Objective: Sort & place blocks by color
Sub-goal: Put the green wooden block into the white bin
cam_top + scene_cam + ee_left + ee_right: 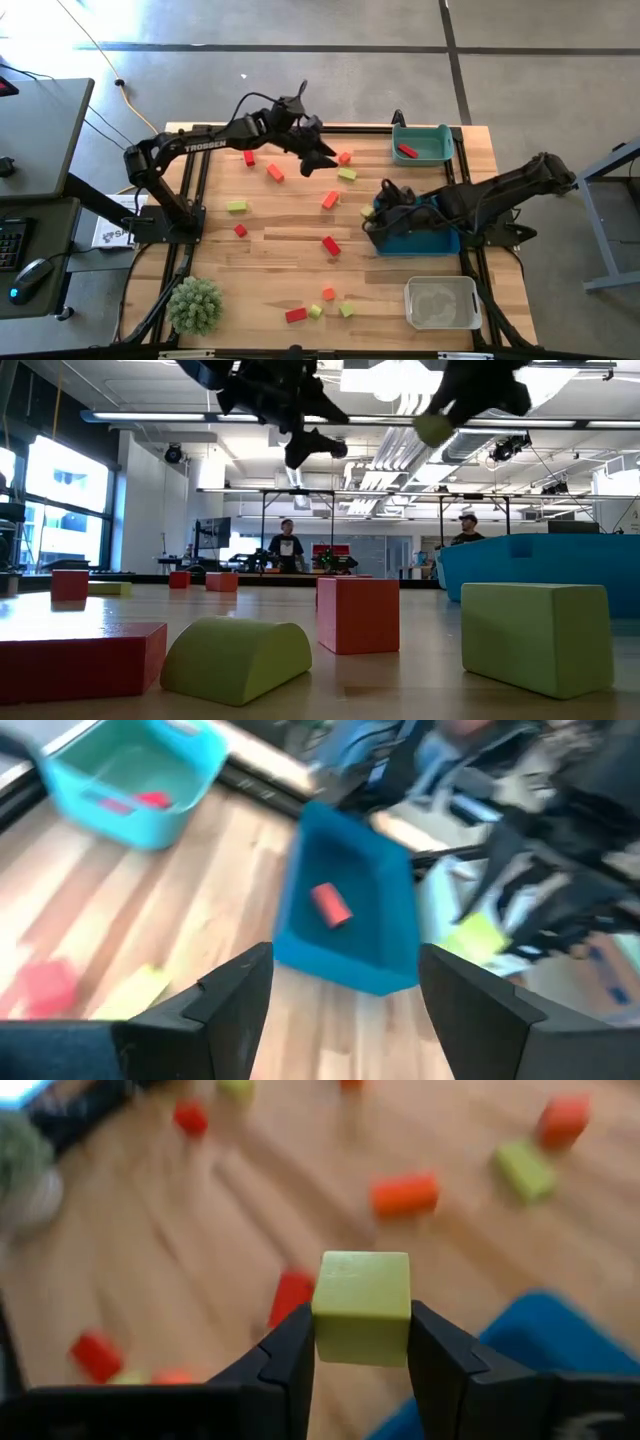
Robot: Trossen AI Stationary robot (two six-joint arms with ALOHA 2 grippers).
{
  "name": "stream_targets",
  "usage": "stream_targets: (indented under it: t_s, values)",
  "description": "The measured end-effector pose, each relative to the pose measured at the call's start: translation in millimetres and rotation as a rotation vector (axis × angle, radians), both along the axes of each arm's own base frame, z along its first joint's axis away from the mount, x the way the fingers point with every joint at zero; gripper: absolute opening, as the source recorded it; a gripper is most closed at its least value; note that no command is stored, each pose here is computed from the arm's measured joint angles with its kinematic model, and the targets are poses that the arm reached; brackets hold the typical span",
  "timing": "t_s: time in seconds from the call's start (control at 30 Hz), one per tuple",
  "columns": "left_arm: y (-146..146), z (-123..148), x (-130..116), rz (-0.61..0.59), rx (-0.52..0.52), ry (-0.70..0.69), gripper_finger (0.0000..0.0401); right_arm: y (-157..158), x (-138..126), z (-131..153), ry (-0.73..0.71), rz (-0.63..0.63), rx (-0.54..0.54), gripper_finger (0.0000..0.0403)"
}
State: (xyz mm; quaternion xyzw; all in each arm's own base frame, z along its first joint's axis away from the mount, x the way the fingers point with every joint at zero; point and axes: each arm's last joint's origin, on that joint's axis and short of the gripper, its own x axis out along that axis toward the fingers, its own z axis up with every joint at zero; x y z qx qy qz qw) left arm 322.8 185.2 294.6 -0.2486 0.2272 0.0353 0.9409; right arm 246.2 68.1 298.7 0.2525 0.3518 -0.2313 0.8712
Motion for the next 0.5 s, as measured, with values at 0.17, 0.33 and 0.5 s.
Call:
stream_targets:
  t_s: [0.17, 0.33, 0.5]
  values:
    - [-5, -6, 1, 0.098, 0.027, 0.100, 0.0239, 13, -12, -6, 0.120, 0.068, 0.109, 0.0102]
    - [-14, -10, 4, 0.155, 0.064, 0.160, 0.0239, 27, -23, -10, 0.208, 0.111, 0.185, 0.0102]
    - [-26, -14, 11, 0.220, 0.128, 0.218, 0.0239, 44, -35, -12, 0.279, 0.158, 0.253, 0.0102]
